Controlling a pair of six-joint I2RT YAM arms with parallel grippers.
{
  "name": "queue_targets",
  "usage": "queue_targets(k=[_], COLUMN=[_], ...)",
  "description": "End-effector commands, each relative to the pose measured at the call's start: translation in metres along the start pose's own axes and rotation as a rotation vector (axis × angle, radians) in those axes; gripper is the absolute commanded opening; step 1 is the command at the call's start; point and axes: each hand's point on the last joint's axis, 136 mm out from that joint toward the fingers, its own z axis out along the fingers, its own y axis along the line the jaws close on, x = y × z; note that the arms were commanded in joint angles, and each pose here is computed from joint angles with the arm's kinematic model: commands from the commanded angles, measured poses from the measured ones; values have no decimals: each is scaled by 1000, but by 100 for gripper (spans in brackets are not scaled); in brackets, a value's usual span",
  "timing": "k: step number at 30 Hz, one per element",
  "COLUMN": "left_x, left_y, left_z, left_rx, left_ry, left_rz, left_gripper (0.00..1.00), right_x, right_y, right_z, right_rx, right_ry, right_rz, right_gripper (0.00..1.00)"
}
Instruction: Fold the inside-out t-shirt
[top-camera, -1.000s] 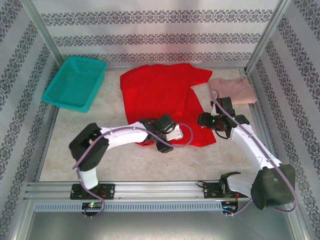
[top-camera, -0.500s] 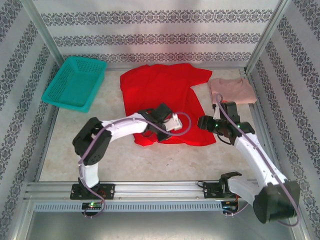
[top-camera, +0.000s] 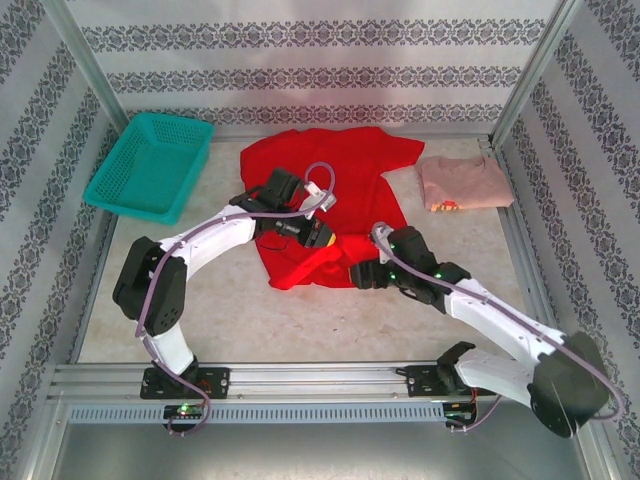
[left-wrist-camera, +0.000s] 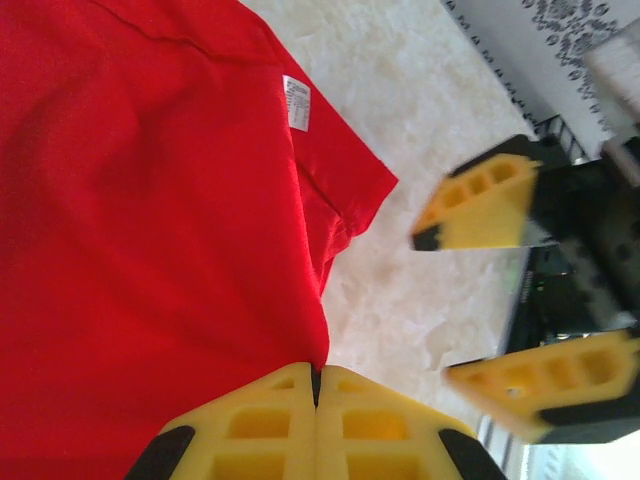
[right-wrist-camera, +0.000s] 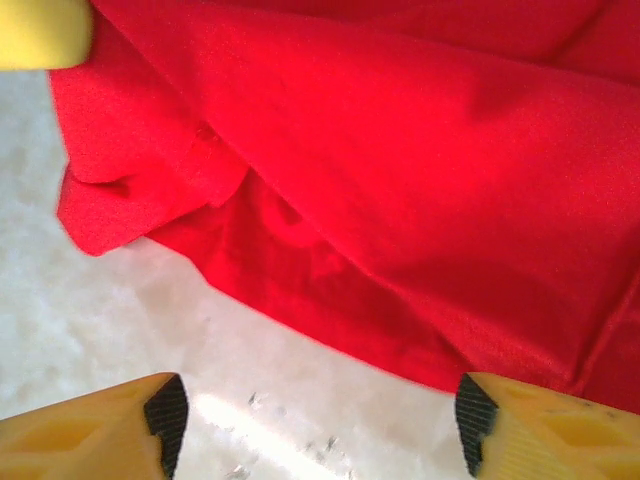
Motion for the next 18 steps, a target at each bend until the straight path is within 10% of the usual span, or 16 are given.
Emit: queue_targets(k=[1,5,9,14,18], left_x=[-10,-9,-3,-8,-11], left_y=[-5,-1,12,44,69], left_z=[-3,-5,-6,-10,-21], left_rx=[52,42,-11,-201,-399], left_ry=[-20,-22,-26,-111,-182], left_rz=[-44,-62,-62,32,84], left_gripper=[0,0,0,5,29], right_x=[-33,-40,-58,-66,-75], right_y=[-6,-12,-8,8,10], right_z=[22,57,54,37,27], right_rx=[74,94,89,-129,-258], right_ry=[-123,-139,-192,-177,-123], right_rz=[-89,-96,-129,9,168], right_gripper=[77,66,0,0,0])
